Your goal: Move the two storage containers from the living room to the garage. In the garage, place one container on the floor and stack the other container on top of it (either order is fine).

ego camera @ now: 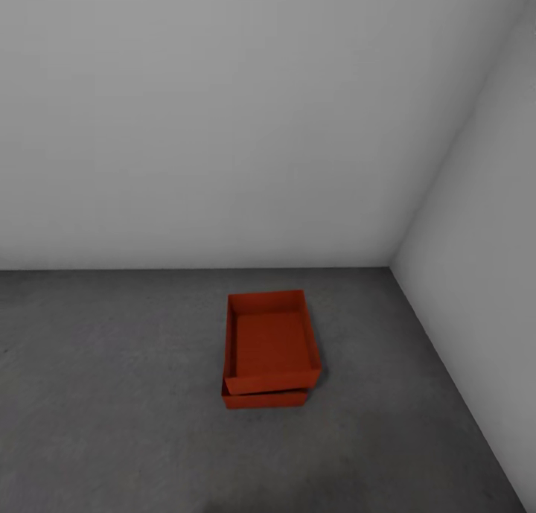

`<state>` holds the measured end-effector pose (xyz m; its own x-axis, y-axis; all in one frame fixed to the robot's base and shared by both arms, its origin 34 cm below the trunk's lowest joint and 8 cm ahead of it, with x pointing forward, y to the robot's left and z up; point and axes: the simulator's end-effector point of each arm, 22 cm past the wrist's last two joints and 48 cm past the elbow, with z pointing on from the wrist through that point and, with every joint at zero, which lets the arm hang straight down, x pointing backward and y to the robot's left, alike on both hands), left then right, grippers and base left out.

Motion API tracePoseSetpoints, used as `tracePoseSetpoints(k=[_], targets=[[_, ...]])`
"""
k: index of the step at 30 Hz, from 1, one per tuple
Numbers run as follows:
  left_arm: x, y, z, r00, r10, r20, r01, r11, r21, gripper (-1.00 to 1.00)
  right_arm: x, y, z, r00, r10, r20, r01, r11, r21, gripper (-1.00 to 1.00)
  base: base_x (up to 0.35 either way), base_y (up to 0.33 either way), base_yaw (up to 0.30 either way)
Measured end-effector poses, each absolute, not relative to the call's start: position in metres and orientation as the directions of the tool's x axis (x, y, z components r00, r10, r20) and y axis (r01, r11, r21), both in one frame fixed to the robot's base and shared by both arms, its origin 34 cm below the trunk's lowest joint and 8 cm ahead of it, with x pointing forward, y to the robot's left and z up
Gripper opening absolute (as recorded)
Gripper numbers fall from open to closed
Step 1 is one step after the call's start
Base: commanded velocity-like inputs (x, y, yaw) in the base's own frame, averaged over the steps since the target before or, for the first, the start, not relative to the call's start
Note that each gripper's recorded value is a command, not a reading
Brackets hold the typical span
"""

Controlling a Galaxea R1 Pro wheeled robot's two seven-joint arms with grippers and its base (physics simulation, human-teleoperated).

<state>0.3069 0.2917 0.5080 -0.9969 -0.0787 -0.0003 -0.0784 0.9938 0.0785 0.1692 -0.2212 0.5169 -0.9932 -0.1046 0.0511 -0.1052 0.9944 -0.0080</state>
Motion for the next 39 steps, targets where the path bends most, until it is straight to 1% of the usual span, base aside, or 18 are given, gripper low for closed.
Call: tracePoseSetpoints(k=[39], targets=[[0.332,0.292,0.519,-0.995,-0.080,-0.061,-0.084,0.994,0.074,1.00,0.194,-0.222,0.520,-0.994,-0.108,-0.012,-0.108,0.994,-0.018,1.00,0.000,0.000,0.000]])
